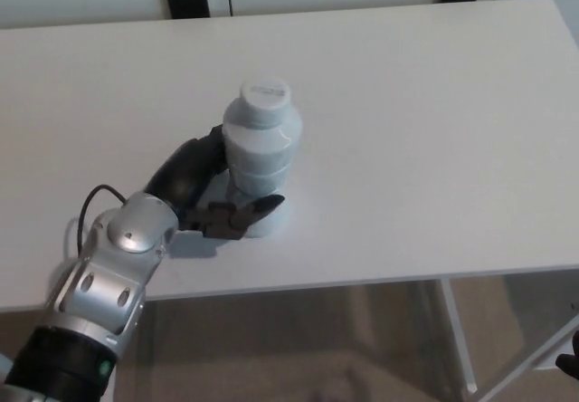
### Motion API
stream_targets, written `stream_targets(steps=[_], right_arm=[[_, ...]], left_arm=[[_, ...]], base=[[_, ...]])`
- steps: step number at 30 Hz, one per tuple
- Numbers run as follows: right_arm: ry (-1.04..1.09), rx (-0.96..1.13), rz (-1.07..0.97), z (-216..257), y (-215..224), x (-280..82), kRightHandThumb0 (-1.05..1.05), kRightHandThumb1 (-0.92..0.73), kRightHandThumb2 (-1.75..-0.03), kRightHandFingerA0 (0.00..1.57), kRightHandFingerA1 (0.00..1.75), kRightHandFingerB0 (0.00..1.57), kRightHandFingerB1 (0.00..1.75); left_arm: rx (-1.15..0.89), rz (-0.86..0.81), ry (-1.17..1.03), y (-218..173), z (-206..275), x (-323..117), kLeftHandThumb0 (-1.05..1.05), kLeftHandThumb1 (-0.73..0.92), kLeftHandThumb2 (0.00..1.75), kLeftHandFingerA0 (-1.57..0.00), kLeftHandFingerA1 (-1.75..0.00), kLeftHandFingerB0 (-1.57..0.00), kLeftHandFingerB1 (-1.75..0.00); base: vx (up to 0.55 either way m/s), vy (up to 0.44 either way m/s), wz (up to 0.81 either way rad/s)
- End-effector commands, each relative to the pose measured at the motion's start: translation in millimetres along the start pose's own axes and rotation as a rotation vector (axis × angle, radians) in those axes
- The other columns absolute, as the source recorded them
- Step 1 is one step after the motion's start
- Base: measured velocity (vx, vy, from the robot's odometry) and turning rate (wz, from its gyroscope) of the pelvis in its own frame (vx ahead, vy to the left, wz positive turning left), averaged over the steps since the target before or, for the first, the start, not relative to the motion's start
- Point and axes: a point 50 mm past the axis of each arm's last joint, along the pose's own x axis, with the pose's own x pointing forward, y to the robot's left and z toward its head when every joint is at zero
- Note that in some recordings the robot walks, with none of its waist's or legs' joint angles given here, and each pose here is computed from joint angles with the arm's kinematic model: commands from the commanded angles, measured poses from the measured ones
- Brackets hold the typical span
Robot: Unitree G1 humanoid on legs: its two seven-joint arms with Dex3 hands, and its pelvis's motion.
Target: The robot picks up a bottle from a person using its left hand and walk towards the table in frontand put the bottle on the table.
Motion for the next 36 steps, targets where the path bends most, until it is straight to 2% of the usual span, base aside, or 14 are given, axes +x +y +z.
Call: stream_targets(steps=[1, 3, 13, 22, 23, 24, 26, 28, 29, 31, 32, 33, 34, 36], right_arm=[[-0.013, -0.005, -0.013, 5.2, -5.3, 0.8, -0.40, -0.46, -0.78, 0.72, 0.89, 0.42, 0.68], [-0.011, -0.008, -0.017, 5.3, -5.0, 1.1, -0.41, -0.38, -0.91, 0.76, 0.89, 0.42, 0.69], [-0.011, -0.013, -0.013, 5.1, -3.7, 1.2, -0.39, -0.41, -0.90, 0.73, 0.86, 0.42, 0.68], [-0.016, -0.022, -0.006, 8.9, -3.1, 2.7, -0.40, -0.39, -0.91, 0.71, 0.86, 0.40, 0.67], [-0.014, -0.016, -0.007, 8.3, -3.0, 2.6, -0.38, -0.39, -0.91, 0.72, 0.86, 0.40, 0.67], [-0.012, -0.012, -0.007, 7.8, -2.9, 2.5, -0.38, -0.37, -0.90, 0.73, 0.87, 0.40, 0.68], [-0.009, -0.002, -0.009, 6.0, -3.4, 1.8, -0.39, -0.35, -0.89, 0.75, 0.88, 0.41, 0.68], [-0.007, -0.002, -0.011, 5.4, -3.2, 1.7, -0.39, -0.35, -0.89, 0.76, 0.89, 0.43, 0.69], [-0.007, -0.004, -0.013, 5.0, -4.3, 1.3, -0.38, -0.35, -0.90, 0.77, 0.90, 0.44, 0.70], [-0.003, -0.021, -0.014, 5.0, -6.8, 0.8, -0.40, -0.35, -0.90, 0.74, 0.87, 0.42, 0.69], [-0.003, -0.021, -0.015, 5.4, -7.1, 1.0, -0.40, -0.36, -0.90, 0.73, 0.86, 0.42, 0.68], [-0.003, -0.019, -0.016, 6.1, -7.0, 1.4, -0.40, -0.36, -0.90, 0.73, 0.86, 0.42, 0.68], [-0.002, -0.021, -0.017, 6.1, -7.7, 1.3, -0.39, -0.37, -0.90, 0.74, 0.86, 0.42, 0.68], [0.006, -0.021, -0.019, 3.4, -8.2, 0.4, -0.38, -0.37, -0.90, 0.74, 0.87, 0.42, 0.68]], left_arm=[[0.065, 0.002, 0.055, 1.9, -16.7, -3.8, -0.87, 0.57, 0.92, 0.00, -0.08, 0.00, -0.06], [0.077, 0.014, 0.051, 2.6, -17.5, -4.3, -0.90, 0.59, 0.93, 0.00, -0.06, 0.00, -0.03], [0.013, 0.055, 0.017, 14.5, -15.6, -6.1, -0.87, 0.53, 0.88, 0.00, -0.04, 0.00, 0.00], [-0.088, -0.020, 0.015, 88.3, 3.3, -14.6, -0.78, 0.44, 0.75, 0.00, 0.00, 0.00, 0.00], [-0.094, -0.028, 0.037, 96.5, 2.9, -17.1, -0.77, 0.51, 0.56, 0.00, 0.00, 0.00, 0.00], [-0.106, -0.035, 0.047, 101.0, 2.3, -18.9, -0.79, 0.39, 0.72, 0.00, 0.00, 0.00, 0.00], [-0.145, -0.057, 0.066, 119.2, -2.7, -29.9, -0.78, 0.39, 0.71, 0.00, 0.00, 0.00, 0.00], [-0.141, -0.054, 0.071, 129.1, -4.8, -38.4, -0.75, 0.49, 0.56, 0.00, 0.00, 0.00, 0.00], [-0.151, -0.059, 0.063, 132.4, -7.7, -43.9, -0.77, 0.41, 0.72, 0.00, 0.00, 0.00, 0.00], [-0.135, -0.043, 0.048, 137.2, -14.8, -59.3, -0.77, 0.42, 0.73, 0.00, 0.00, 0.00, 0.00], [-0.120, -0.040, 0.039, 138.5, -16.7, -65.3, -0.75, 0.49, 0.56, 0.00, 0.00, 0.00, 0.00], [-0.108, -0.039, 0.031, 139.7, -18.2, -70.6, -0.75, 0.49, 0.56, 0.00, 0.00, 0.00, 0.00], [-0.102, -0.046, 0.022, 139.0, -20.5, -76.2, -0.78, 0.40, 0.73, 0.00, 0.00, 0.00, 0.00], [-0.132, -0.077, 0.017, 134.7, -25.7, -94.4, -0.75, 0.39, 0.72, 0.00, 0.00, 0.00, 0.00]], base=[[0.00, 0.000, 0.00], [0.00, 0.000, 0.00], [0.00, 0.000, 0.00], [0.00, 0.000, 0.00], [0.00, 0.000, 0.00], [0.00, 0.000, 0.00], [0.00, 0.000, 0.00], [0.00, 0.000, 0.00], [0.00, 0.000, 0.00], [0.00, 0.000, 0.00], [0.00, 0.000, 0.00], [0.00, 0.000, 0.00], [0.00, 0.000, 0.00], [0.00, 0.000, 0.00]])
